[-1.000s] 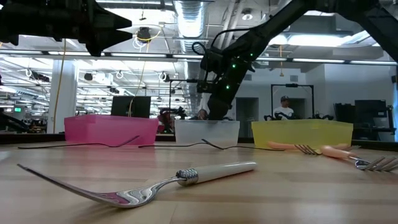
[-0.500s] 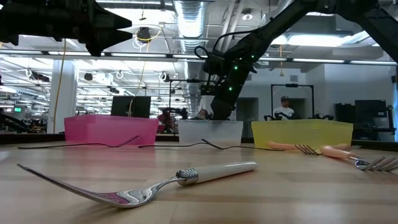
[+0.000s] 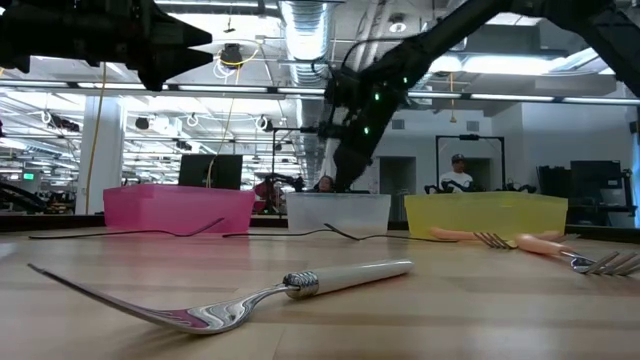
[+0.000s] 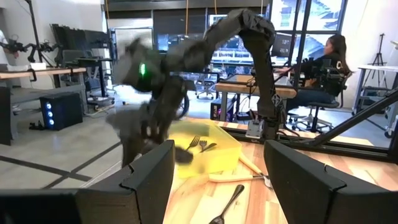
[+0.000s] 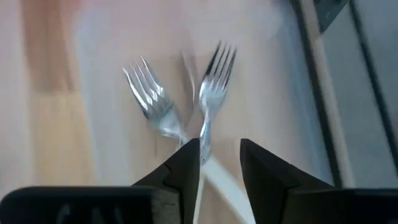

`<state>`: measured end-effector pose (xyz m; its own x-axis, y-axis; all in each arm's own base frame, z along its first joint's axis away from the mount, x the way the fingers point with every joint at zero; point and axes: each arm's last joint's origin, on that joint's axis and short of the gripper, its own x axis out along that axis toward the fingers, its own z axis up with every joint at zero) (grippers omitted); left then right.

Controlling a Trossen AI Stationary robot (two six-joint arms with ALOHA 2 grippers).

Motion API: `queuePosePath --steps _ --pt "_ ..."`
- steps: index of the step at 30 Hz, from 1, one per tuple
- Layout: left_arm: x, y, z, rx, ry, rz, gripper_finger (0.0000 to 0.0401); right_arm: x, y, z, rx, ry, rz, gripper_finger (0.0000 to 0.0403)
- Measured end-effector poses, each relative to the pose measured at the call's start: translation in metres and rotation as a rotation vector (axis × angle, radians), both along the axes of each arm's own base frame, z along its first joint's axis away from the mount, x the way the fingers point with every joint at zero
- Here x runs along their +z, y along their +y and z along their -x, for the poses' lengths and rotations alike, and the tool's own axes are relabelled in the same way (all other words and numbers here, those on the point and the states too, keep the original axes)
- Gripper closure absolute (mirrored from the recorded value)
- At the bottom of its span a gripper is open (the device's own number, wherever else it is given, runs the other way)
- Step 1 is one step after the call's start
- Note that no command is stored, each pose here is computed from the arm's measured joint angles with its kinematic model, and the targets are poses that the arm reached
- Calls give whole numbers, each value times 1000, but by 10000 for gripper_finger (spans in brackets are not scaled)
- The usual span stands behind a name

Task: Sort silverware by color (type)
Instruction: Put the orange fork into the red bin

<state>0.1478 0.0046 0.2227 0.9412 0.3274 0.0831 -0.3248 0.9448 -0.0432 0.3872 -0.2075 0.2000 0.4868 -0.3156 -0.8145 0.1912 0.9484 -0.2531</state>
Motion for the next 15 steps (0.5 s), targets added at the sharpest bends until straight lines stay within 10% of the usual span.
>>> queuePosePath --steps 15 --pt "-3 0 0 -17 6 83 168 190 64 103 99 -22 74 246"
